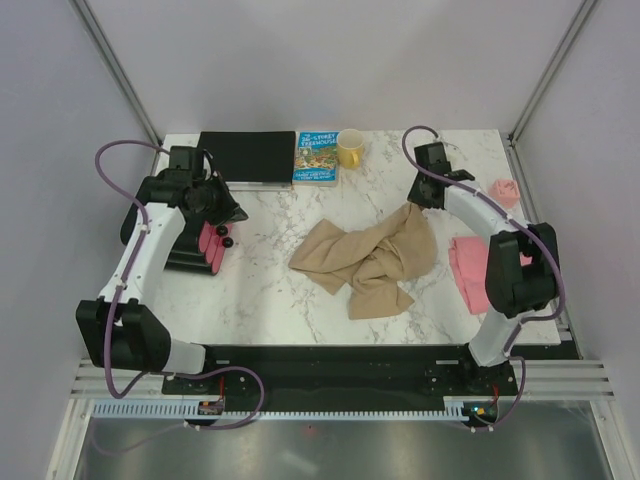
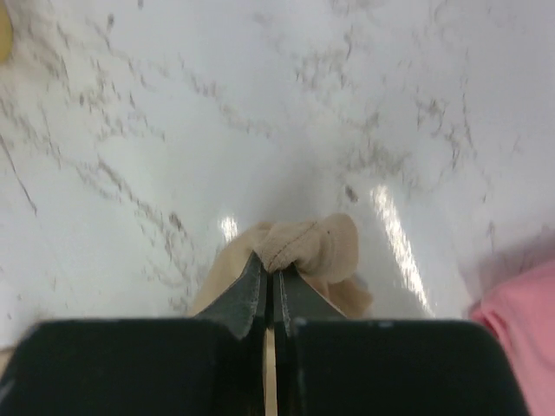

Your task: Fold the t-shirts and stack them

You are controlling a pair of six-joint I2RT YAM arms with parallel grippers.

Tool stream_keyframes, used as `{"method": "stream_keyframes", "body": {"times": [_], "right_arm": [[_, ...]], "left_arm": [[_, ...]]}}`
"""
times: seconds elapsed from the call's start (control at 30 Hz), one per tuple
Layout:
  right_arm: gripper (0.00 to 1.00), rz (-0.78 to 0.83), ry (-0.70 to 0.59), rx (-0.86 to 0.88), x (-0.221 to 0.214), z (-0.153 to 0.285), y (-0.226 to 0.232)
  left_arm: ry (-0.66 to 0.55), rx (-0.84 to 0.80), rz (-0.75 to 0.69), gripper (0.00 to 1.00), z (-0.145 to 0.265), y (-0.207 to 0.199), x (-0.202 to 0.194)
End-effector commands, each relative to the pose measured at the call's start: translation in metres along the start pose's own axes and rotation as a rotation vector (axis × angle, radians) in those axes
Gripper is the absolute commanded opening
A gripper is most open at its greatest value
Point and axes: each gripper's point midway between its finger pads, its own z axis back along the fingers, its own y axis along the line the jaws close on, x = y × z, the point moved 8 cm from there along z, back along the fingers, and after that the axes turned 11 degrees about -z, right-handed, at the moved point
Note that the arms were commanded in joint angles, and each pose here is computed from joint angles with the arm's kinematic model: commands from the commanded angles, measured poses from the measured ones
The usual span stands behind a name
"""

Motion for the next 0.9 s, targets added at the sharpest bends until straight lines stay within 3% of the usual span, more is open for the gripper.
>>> {"method": "stream_keyframes", "body": {"times": [0.0,0.07,0.2,0.33,0.43,0.5,0.63,0.7,0.87], "right_arm": [[0.0,-0.057,-0.103,0.124,0.06,-0.017,0.021],[0.0,-0.049,-0.119,0.169,0.08,-0.02,0.03],[0.03,0.022,0.044,0.208,0.08,-0.066,0.048],[0.35,0.045,0.116,0.209,0.081,-0.087,0.057],[0.41,0.066,0.093,0.223,0.089,-0.08,0.058],[0.55,0.081,0.06,0.218,0.095,-0.064,0.055],[0.55,0.126,0.05,0.164,0.086,-0.046,0.029],[0.59,0.143,0.036,0.15,0.088,-0.038,0.015],[0.58,0.137,0.164,0.091,0.064,-0.055,-0.028]], "left_arm": [[-0.039,-0.052,-0.063,0.02,0.005,-0.01,0.014],[-0.032,-0.05,-0.062,0.02,0.001,-0.01,0.015],[-0.023,-0.054,-0.062,0.02,-0.004,-0.012,0.02],[-0.012,-0.061,-0.068,0.02,-0.01,-0.016,0.025],[-0.013,-0.065,-0.075,0.02,-0.011,-0.018,0.028],[-0.014,-0.062,-0.074,0.02,-0.012,-0.018,0.029],[-0.005,-0.061,-0.071,0.02,-0.015,-0.017,0.029],[0.004,-0.064,-0.073,0.02,-0.017,-0.018,0.028],[0.009,-0.071,-0.083,0.02,-0.02,-0.022,0.03]]}}
